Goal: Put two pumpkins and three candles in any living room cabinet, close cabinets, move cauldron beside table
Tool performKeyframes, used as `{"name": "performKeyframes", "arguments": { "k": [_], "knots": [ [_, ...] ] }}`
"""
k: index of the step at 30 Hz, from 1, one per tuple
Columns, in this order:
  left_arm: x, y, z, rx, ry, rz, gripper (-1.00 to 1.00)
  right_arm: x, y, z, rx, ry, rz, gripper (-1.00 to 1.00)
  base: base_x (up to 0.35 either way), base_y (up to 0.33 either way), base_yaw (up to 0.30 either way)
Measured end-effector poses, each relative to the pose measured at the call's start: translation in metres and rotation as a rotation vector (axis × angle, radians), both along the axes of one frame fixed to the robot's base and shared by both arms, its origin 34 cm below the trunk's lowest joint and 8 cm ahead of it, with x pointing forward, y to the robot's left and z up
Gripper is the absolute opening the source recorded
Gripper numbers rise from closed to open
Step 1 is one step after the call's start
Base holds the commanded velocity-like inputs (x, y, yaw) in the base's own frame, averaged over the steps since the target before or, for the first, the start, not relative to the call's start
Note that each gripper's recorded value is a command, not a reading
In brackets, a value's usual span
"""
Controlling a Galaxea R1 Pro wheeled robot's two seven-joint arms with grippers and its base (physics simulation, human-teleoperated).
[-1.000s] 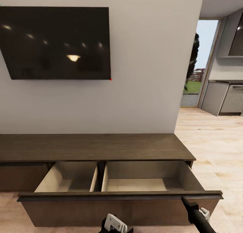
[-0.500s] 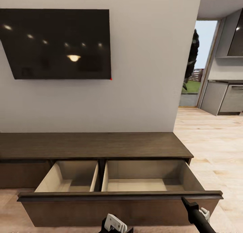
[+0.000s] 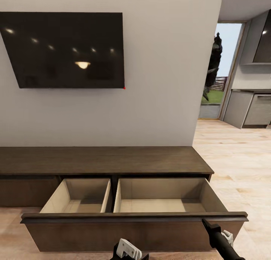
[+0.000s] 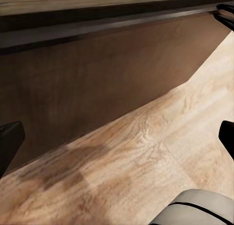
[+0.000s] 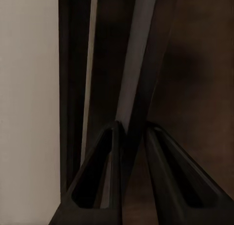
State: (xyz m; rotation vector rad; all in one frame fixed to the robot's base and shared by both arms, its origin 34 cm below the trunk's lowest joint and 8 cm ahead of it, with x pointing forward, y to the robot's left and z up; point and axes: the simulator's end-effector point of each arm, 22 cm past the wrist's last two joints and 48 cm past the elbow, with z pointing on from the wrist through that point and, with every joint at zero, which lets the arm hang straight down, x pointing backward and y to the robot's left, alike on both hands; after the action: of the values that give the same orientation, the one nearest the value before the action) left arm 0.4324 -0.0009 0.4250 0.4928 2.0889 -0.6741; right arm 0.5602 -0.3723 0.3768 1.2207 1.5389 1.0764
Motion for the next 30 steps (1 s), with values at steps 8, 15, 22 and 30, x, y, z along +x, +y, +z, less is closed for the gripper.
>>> {"name": "performKeyframes", "arguments": {
  "k": [8,15,22,30],
  "knots": [
    [0.000,0.000,0.000,0.000,0.000,0.000,1.00,-0.003,0.002,0.012,0.019,-0.068,0.006,1.00,-0.001,0.000,0.000],
    [0.000,0.000,0.000,0.000,0.000,0.000,1.00,-0.003,0.002,0.012,0.018,-0.067,0.007,1.00,0.000,0.000,0.000],
    [0.000,0.000,0.000,0.001,0.001,0.000,1.00,-0.003,0.002,0.012,0.018,-0.067,0.007,1.00,-0.097,0.000,0.000],
    [0.000,0.000,0.000,0.001,0.001,0.000,1.00,-0.003,0.002,0.012,0.018,-0.067,0.007,1.00,-0.025,0.000,0.000]
  ]
}}
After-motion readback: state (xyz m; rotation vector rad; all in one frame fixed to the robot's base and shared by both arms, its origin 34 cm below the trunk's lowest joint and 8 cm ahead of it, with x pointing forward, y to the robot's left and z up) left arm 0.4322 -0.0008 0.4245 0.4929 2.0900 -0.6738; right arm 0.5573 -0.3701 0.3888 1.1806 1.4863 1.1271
